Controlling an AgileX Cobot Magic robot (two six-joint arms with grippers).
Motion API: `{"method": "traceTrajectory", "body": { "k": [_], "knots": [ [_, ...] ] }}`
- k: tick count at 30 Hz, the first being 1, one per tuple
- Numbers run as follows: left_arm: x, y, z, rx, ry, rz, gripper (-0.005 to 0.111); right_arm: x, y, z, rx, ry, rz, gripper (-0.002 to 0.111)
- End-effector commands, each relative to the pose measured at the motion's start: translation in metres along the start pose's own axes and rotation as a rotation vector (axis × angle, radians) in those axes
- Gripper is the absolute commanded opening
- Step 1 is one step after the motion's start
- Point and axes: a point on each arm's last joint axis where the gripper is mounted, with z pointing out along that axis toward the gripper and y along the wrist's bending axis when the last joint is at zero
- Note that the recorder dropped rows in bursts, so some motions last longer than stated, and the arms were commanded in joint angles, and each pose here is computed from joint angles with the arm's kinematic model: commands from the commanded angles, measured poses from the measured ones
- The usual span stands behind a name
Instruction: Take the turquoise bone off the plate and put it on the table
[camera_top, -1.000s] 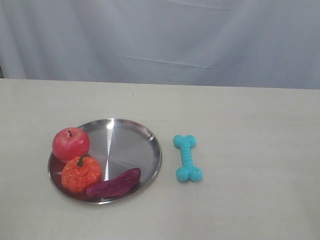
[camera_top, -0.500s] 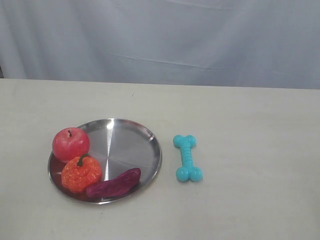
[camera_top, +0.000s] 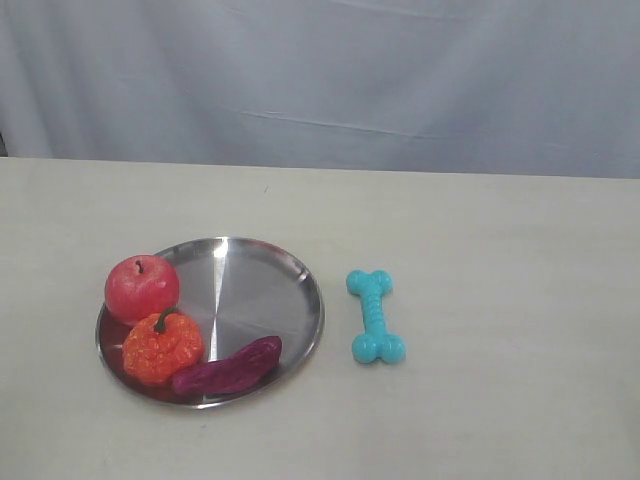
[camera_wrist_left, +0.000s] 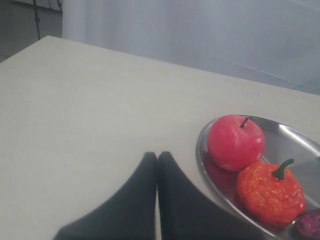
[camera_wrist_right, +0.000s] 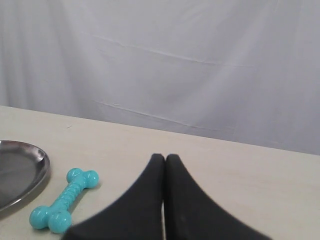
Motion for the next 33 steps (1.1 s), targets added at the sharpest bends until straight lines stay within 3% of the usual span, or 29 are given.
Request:
{"method": "traceTrajectory", "body": {
  "k": [1, 33],
  "knots": [
    [0.0004, -0.0003, 0.0002, 0.007, -0.003, -0.004, 0.000, 0.0013, -0.0005, -0.0006, 0.009, 0.007, -0.005, 0.000],
    [0.0004, -0.0003, 0.0002, 0.007, -0.003, -0.004, 0.000, 0.0037, -0.0007, -0.0006, 0.011, 0.034, -0.043, 0.000]
  ]
}}
